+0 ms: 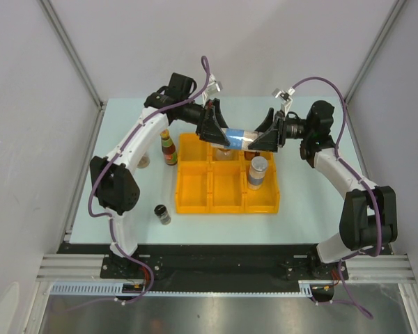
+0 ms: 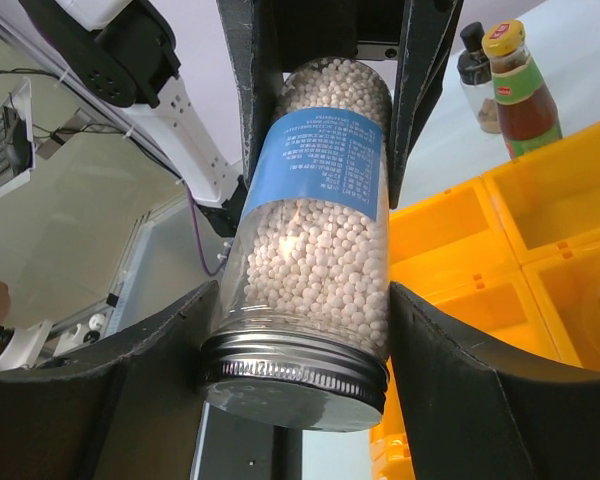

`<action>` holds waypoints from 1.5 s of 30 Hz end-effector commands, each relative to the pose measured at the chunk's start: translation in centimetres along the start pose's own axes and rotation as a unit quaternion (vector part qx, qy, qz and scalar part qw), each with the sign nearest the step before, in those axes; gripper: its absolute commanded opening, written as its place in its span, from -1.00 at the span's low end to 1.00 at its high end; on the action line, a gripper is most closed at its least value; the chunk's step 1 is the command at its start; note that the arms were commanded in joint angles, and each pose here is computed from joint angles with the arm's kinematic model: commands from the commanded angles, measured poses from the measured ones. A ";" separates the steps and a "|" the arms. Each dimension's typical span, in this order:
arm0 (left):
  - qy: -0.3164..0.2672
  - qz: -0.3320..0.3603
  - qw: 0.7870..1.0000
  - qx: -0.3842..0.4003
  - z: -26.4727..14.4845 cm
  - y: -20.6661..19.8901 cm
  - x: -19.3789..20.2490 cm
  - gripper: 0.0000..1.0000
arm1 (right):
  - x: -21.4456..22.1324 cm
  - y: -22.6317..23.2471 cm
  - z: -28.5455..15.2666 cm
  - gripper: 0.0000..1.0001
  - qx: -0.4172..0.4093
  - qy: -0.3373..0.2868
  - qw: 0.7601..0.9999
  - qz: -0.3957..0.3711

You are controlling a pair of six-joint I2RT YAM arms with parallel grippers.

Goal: Organize the condiment bottles
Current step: Place the bottle in the storage box.

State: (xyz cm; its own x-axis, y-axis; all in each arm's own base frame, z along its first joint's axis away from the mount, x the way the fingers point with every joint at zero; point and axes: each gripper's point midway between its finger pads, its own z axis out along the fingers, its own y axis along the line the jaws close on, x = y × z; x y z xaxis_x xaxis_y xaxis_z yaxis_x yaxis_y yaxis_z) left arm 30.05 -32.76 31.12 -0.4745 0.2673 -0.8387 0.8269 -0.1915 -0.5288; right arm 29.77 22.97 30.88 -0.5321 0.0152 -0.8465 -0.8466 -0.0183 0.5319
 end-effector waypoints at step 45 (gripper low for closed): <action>-0.025 0.000 0.965 -0.261 -11.2 3.7 3.2 0.99 | 5.9 2.7 -8.9 -1.00 0.274 0.344 0.887 -0.138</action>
State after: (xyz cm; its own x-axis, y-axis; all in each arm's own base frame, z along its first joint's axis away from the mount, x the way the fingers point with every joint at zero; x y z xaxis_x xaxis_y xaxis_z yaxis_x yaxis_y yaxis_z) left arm 33.89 -24.26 26.15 -0.5653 0.2461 -0.7873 0.8249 0.1655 -0.5405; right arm 27.31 17.28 28.36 -0.3821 -0.5051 -0.7739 -0.9060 0.3698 0.2059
